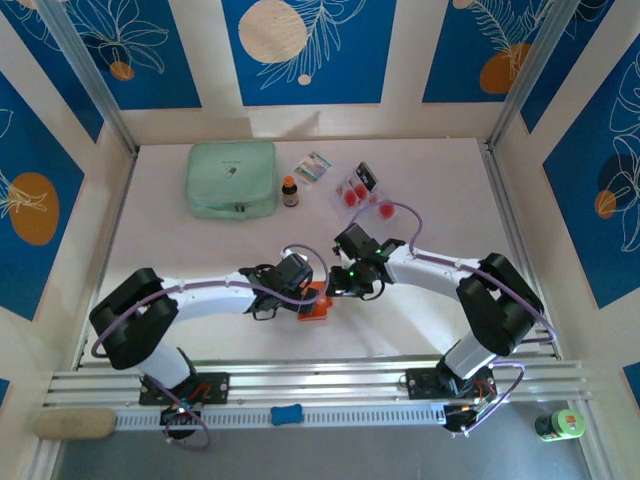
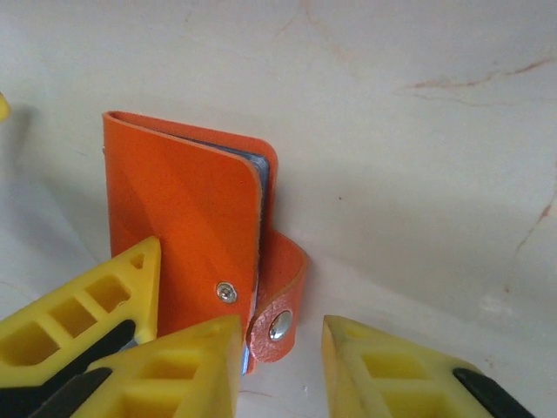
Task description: Put the credit cards into the card holder
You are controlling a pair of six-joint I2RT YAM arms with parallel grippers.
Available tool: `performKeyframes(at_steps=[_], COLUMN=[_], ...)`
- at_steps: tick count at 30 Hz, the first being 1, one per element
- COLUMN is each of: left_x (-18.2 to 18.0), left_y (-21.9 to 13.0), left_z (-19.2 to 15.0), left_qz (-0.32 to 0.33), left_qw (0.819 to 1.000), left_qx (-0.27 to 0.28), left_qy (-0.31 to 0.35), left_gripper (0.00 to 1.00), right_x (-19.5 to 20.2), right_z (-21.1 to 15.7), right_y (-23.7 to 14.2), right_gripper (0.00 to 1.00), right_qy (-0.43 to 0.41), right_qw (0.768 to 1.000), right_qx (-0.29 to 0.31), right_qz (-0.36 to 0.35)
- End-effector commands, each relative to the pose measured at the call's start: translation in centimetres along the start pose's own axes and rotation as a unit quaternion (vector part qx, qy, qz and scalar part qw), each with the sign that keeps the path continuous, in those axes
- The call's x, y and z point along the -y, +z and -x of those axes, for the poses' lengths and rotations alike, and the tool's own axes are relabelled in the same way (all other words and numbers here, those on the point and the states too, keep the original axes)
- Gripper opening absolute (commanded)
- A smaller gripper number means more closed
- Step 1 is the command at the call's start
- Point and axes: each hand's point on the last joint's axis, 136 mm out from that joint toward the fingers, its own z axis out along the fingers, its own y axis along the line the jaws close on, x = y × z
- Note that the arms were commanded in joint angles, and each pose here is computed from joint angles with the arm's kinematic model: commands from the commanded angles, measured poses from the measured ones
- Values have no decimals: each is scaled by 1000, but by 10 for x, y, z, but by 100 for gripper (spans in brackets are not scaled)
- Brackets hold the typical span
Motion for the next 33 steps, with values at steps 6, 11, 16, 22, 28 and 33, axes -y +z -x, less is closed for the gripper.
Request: performKeyframes(at_steps=[6,11,16,22,28,33], left_x=[-18,-18,-18,-18,-17,-17], left_y=[1,1,1,1,0,1], left_z=[-23,-23,-23,-22,-21,-21], left_qz=[37,37,36,37,36,35], left_qw=[998,998,998,998,998,999], left_qx=[-31,-30,-30,-29,-28,-26], left_qy=[32,32,32,33,33,31], left_gripper=[100,100,100,100,100,100], right_x=[-7,-7,-7,-6,-6,-12], right_z=[1,2,3,1,0,1], right_y=[-5,1,5,10,7,1], right_gripper=[34,33,32,24,7,0], right_qy=[-4,-5,-6,-5,-6,-7], right_qw=[1000,1000,1000,1000,1000,1000], right_qx=[-1,-7,-13,-21,-19,-13], right_qz=[1,-2,-5,-8,-6,6])
